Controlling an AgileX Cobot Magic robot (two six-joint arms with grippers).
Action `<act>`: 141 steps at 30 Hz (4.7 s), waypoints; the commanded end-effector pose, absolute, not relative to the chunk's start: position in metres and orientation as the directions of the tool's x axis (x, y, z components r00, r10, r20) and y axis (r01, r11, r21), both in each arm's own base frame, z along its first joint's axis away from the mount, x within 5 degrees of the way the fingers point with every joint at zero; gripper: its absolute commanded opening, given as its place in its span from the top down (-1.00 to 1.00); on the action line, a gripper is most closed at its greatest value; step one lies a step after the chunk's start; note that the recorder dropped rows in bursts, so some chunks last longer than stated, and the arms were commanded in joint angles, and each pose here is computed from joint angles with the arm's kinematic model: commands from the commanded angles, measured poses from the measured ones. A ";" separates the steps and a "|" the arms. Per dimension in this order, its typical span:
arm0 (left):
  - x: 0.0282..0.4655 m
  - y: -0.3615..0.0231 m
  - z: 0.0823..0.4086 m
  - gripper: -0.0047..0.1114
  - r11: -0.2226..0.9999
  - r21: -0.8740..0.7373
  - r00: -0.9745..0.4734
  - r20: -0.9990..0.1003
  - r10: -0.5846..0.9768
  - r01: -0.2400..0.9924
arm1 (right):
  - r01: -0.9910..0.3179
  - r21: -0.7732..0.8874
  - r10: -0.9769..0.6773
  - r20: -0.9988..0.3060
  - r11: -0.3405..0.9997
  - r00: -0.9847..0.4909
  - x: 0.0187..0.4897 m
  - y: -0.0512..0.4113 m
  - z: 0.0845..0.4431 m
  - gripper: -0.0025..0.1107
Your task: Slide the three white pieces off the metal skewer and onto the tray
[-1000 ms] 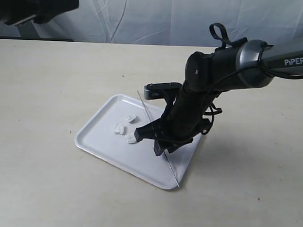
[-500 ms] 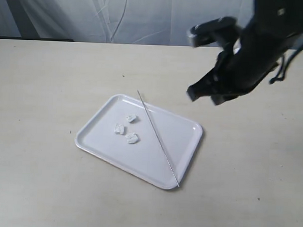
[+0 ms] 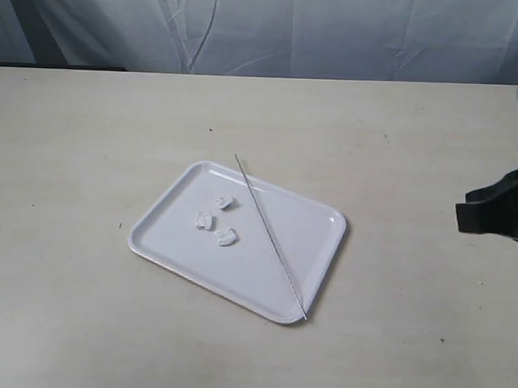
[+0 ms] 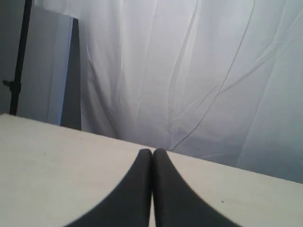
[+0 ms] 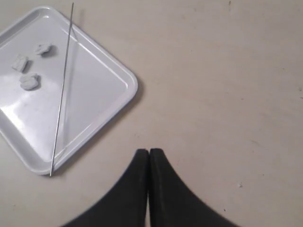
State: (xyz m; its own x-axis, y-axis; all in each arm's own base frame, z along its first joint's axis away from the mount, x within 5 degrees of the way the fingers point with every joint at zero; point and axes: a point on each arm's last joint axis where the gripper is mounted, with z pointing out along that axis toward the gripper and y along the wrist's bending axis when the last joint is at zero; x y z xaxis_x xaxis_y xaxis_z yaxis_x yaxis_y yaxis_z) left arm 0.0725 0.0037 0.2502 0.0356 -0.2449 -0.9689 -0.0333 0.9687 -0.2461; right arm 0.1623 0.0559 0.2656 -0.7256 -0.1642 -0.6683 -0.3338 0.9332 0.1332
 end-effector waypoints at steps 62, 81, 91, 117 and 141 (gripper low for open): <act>0.054 -0.002 0.184 0.92 0.996 -0.093 -0.229 -0.969 -0.091 -0.004 | 0.063 0.157 0.163 -0.981 0.986 -0.104 0.067 -0.003 0.199 0.97; 0.054 -0.001 0.184 0.92 0.998 -0.060 -0.231 -0.971 -0.062 -0.014 | 0.042 0.077 0.084 -0.969 0.996 -0.233 0.057 -0.002 0.185 0.97; 0.054 0.003 0.184 0.92 0.995 -0.066 -0.226 -0.971 -0.082 -0.077 | 0.037 0.028 0.035 -0.973 0.999 -0.228 0.056 -0.002 0.185 0.97; 0.054 0.004 0.185 0.92 0.995 -0.044 -0.216 -0.974 -0.062 -0.084 | 0.035 0.024 0.032 -0.972 0.999 -0.233 0.056 -0.002 0.185 0.97; 0.054 0.004 0.185 0.92 0.995 -0.044 -0.216 -0.974 -0.062 -0.084 | 0.034 0.042 0.049 -0.970 0.999 -0.237 0.056 -0.001 0.184 0.97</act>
State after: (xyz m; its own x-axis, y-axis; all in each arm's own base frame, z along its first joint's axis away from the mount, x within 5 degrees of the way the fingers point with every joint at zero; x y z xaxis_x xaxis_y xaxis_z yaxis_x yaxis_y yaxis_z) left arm 0.0541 0.0035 0.1848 -0.2283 -0.0655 -0.9714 -0.0847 0.9953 -0.0472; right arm 0.0563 -0.0015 0.1843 -0.2442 0.0530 -0.9683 0.0353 0.9983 0.0458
